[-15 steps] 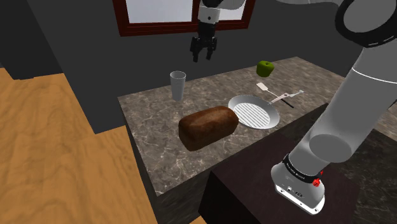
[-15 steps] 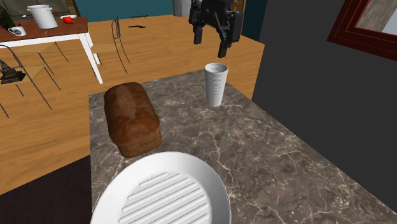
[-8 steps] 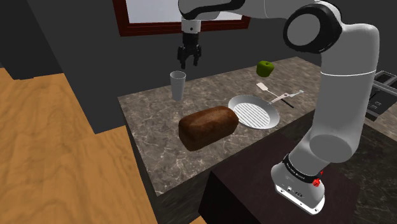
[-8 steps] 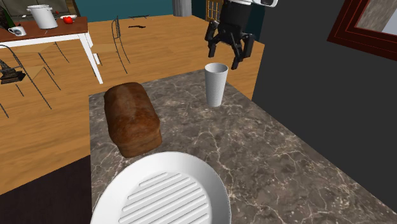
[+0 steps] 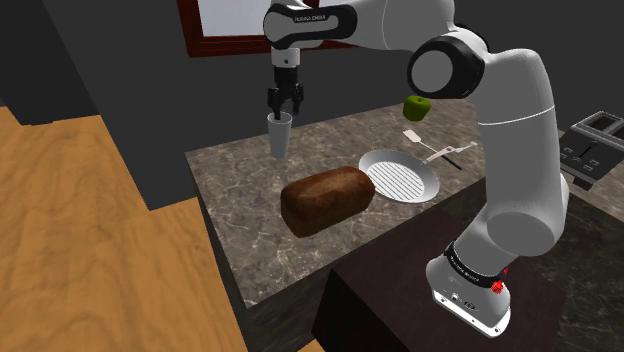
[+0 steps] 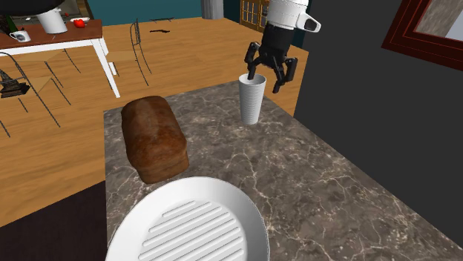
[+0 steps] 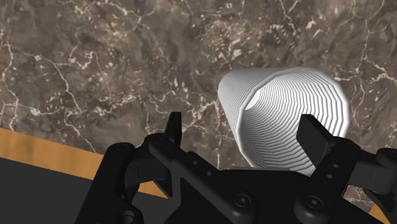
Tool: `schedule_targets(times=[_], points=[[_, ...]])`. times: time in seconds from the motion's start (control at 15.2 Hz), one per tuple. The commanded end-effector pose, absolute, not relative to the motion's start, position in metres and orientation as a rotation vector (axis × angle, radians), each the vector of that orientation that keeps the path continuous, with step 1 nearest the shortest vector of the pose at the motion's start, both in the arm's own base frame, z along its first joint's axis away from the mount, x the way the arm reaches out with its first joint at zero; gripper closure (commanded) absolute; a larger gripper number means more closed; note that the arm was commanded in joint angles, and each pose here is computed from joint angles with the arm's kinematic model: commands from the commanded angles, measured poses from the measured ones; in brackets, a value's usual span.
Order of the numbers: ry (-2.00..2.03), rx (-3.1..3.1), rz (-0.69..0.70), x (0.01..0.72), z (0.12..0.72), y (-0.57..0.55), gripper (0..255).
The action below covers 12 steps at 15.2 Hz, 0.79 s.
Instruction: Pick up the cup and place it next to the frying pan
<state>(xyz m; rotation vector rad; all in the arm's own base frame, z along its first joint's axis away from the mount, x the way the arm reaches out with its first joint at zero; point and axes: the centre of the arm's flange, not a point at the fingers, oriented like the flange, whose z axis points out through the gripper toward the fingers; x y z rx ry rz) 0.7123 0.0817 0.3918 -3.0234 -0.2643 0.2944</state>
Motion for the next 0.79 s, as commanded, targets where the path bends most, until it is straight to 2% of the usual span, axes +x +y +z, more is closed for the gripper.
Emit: schedule_targets(times=[0.0, 0.66, 0.73], points=[[-0.265, -3.023, 0.294, 0.71, 0.3809, 0.082, 0], [-0.265, -3.023, 0.294, 0.7084, 0.3728, 0.0826, 0], [-0.265, -3.023, 0.294, 0.7084, 0.3728, 0.0826, 255]])
